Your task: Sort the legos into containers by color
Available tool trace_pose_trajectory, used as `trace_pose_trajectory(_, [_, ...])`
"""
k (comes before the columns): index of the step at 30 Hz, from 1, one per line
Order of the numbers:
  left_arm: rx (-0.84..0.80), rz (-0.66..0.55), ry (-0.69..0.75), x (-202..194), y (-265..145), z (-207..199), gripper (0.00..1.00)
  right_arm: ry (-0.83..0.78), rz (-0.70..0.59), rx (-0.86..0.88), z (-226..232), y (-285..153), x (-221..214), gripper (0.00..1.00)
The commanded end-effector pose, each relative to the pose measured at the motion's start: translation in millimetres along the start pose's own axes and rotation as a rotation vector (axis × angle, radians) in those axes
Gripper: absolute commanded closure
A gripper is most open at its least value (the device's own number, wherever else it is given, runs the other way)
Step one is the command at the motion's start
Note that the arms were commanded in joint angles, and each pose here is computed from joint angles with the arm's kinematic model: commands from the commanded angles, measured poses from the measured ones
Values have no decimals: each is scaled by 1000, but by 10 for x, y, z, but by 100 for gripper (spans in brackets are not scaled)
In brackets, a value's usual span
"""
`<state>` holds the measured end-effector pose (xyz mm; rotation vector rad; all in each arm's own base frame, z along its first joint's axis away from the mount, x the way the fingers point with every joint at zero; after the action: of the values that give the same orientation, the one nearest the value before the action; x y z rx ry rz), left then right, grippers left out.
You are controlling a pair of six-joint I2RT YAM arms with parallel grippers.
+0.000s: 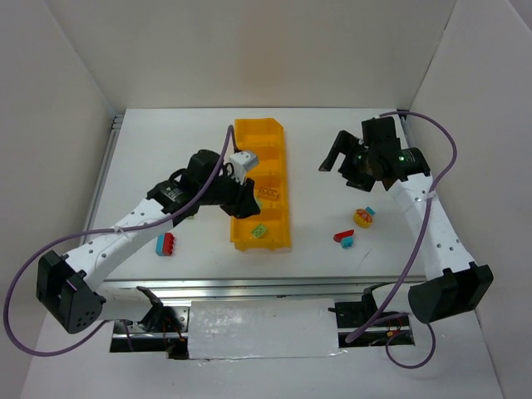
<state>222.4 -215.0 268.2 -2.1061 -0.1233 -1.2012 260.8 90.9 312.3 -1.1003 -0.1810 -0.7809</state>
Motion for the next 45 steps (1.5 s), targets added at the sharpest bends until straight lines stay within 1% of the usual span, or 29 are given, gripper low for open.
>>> trace_pose_trajectory(1, [-28,32,-18,-76,55,-41,100,-12,-49,-18,-70,-132,41,0])
trace_pose_trajectory(5, [-43,67,-24,-149,143,-73,100,-19,-55,-17,-91,-160,56,0])
trace_pose_trajectory(13, [-53,116,-23,-256,274,-87,100,-21,-26,-9,-125,-142,12,0])
trace_pose_trajectory(20, [12,167,-35,-264,410,-4,100,-31,-25,7,-152,-160,-27,0])
trace_pose_trajectory(25, [44,190,-31,-332,490,68,100,-28,19,3,-157,-88,-49,0])
trace_pose_trajectory(26, [48,204,-36,-379,515,87,98,-28,16,2,-157,-89,-39,0])
trace_pose_trajectory(30, [78,217,-31,-407,621,153,76,-31,3,7,-139,-118,-14,0])
trace_pose_trajectory(32, [83,222,-30,-394,687,182,75,-33,3,7,-131,-129,-4,0])
trace_pose_trajectory(35, [78,227,-26,-380,751,200,67,-34,7,9,-122,-139,-5,0])
trace_pose_trajectory(37, [80,229,-22,-378,774,210,65,-32,0,11,-121,-156,1,0])
trace_pose_trajectory(40, [81,223,-16,-365,760,207,58,-32,1,9,-126,-166,0,0])
trace_pose_trajectory(41, [77,225,-16,-365,749,200,52,-32,0,10,-123,-169,3,0])
trace_pose_trajectory(42, [83,222,-18,-353,733,197,44,-32,-1,11,-121,-172,6,0])
trace_pose_trajectory(43, [87,210,-12,-321,700,186,12,-32,-1,12,-118,-171,8,0])
trace_pose_trajectory(44, [93,206,-8,-311,682,191,1,-34,-1,14,-114,-174,10,0])
trace_pose_trajectory(45, [97,203,-4,-296,661,187,1,-34,-1,17,-109,-176,15,0])
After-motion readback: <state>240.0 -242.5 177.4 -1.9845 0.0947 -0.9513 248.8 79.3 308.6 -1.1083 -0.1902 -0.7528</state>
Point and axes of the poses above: each gripper's point midway between its finger pads, its own y axis out along the fingers, its own z axis along the line the jaws close on, x = y × z, the point moved 8 cm from there along -y, back along the fingers, and after that the axes turned 1 degree about y, right-handed, at the moved point
